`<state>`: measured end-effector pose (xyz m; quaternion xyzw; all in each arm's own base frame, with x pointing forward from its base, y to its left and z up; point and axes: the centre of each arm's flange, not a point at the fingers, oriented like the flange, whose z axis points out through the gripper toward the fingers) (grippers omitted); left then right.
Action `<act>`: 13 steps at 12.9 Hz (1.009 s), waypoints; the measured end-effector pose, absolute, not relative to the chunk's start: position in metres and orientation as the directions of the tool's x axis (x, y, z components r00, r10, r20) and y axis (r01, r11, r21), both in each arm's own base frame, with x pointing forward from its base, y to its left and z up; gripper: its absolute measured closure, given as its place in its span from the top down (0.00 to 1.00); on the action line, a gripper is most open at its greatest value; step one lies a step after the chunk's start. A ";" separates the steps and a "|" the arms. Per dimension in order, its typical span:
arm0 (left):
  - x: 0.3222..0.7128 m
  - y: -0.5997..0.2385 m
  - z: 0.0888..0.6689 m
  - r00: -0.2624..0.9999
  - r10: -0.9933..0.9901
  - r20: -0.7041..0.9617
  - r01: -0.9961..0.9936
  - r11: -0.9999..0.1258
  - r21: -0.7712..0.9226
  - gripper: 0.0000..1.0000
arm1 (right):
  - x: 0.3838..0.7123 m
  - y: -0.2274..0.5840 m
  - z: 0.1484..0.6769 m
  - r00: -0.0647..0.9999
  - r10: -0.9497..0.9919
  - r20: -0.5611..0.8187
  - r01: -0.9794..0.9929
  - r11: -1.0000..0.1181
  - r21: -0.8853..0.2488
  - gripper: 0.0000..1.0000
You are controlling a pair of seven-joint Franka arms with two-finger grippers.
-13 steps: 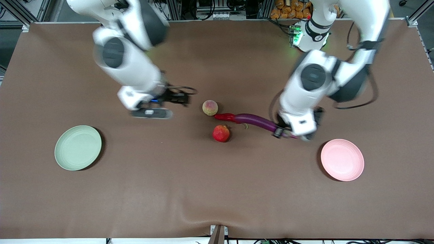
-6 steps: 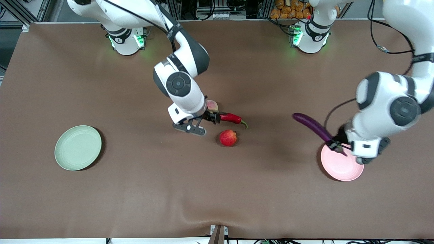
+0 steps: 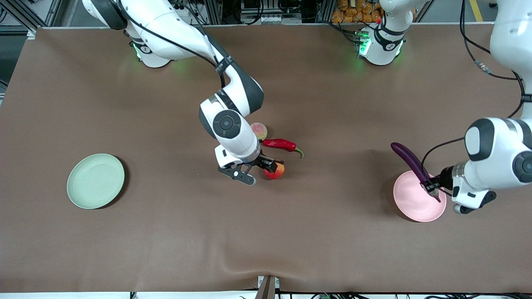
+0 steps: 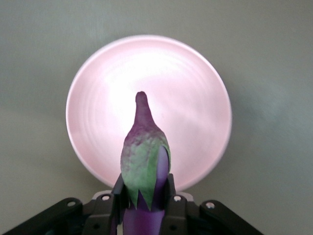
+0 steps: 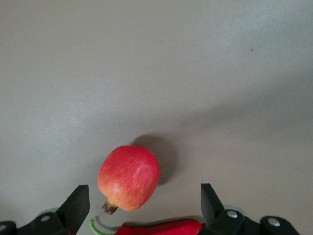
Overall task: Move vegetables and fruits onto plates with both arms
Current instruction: 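Carry the eggplant to the pink plate while the right gripper grasps the apple, then release the eggplant on the pink plate while the right gripper lifts the apple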
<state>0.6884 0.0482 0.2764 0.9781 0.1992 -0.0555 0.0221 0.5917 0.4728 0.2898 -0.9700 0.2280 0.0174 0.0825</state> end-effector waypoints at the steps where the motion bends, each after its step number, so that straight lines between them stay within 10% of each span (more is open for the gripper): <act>1: 0.696 0.058 0.263 0.921 0.375 -0.107 0.379 -0.925 0.027 0.33 | 0.590 0.477 0.286 0.890 -0.450 -0.073 -0.456 -0.877 -0.153 1.00; 9: 0.711 0.076 0.225 0.936 0.348 -0.044 0.349 -0.937 0.008 0.37 | 0.566 0.514 0.229 0.864 -0.500 -0.067 -0.503 -0.845 -0.180 1.00; 13: 0.721 0.067 0.251 0.941 0.339 -0.001 0.339 -0.940 0.029 0.81 | 0.564 0.519 0.219 0.863 -0.501 -0.063 -0.504 -0.843 -0.191 1.00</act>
